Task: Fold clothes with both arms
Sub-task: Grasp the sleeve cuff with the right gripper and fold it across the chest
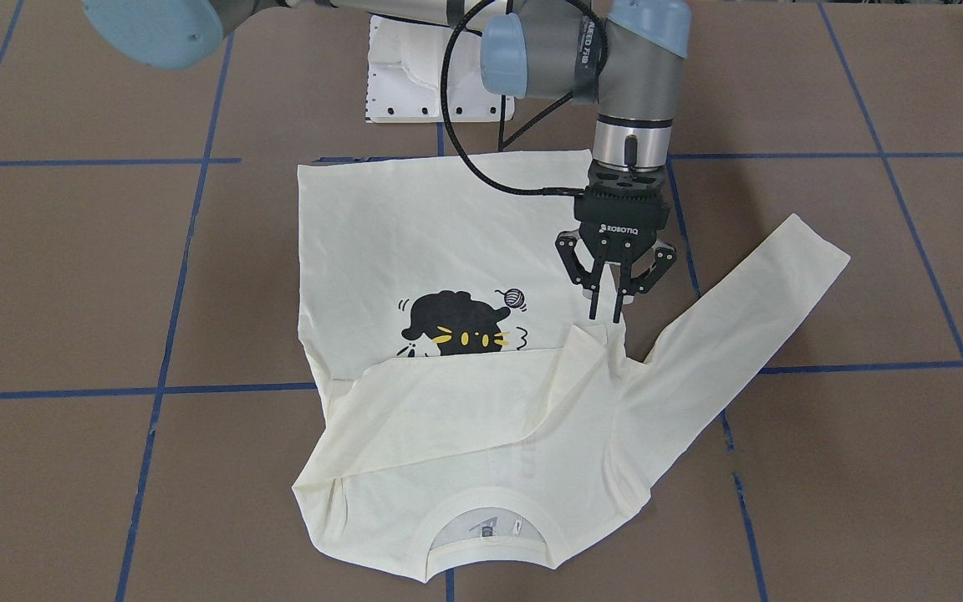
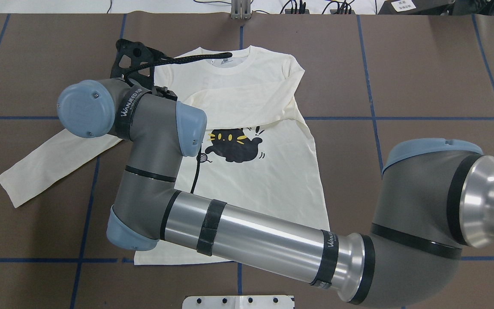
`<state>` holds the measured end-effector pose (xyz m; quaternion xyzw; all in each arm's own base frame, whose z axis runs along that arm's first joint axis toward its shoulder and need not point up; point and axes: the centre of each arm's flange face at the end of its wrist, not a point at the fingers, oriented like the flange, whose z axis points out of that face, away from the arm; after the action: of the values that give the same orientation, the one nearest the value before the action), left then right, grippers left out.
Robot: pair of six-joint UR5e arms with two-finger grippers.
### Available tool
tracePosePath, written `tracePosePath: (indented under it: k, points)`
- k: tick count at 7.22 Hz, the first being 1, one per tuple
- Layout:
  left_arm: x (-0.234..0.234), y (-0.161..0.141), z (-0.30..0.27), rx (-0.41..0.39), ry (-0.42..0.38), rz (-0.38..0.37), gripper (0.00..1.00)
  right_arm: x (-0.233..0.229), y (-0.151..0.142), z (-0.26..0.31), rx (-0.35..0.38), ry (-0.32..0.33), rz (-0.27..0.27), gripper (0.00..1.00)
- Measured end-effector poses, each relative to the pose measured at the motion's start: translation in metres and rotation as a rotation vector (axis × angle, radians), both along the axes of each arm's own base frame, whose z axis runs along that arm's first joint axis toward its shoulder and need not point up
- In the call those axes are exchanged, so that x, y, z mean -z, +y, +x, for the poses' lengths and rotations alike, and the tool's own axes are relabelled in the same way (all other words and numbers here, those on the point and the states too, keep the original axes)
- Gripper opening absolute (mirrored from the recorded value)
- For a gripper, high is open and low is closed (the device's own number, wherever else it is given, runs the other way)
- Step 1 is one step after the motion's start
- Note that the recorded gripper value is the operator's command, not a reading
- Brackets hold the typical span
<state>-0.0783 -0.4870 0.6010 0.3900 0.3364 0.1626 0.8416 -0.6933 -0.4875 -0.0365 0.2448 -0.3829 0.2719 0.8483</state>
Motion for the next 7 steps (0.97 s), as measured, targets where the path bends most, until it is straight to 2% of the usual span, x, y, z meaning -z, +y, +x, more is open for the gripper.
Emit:
tracePosePath:
  k: [1,3,4,5,6,7]
  points:
    - [-0.001,0.000,0.000,0.000,0.000,-0.003,1.00,0.008,-0.009,0.008,0.014,-0.020,-0.020,1.00]
    - [-0.003,-0.002,0.000,0.006,0.007,-0.013,1.00,0.009,-0.052,0.044,0.063,-0.050,-0.112,1.00]
    - [0.000,-0.003,0.000,0.011,0.014,-0.012,1.00,-0.002,-0.079,0.071,0.098,-0.030,-0.151,1.00]
    - [0.004,-0.002,0.002,0.011,0.019,0.014,1.00,-0.024,-0.102,0.104,0.161,0.007,-0.171,1.00]
    - [0.010,-0.002,0.018,-0.021,0.029,0.056,1.00,-0.056,-0.119,0.146,0.242,0.039,-0.169,1.00]
    - [0.015,-0.003,0.046,-0.068,0.054,0.064,1.00,-0.092,-0.131,0.197,0.323,0.074,-0.148,1.00]
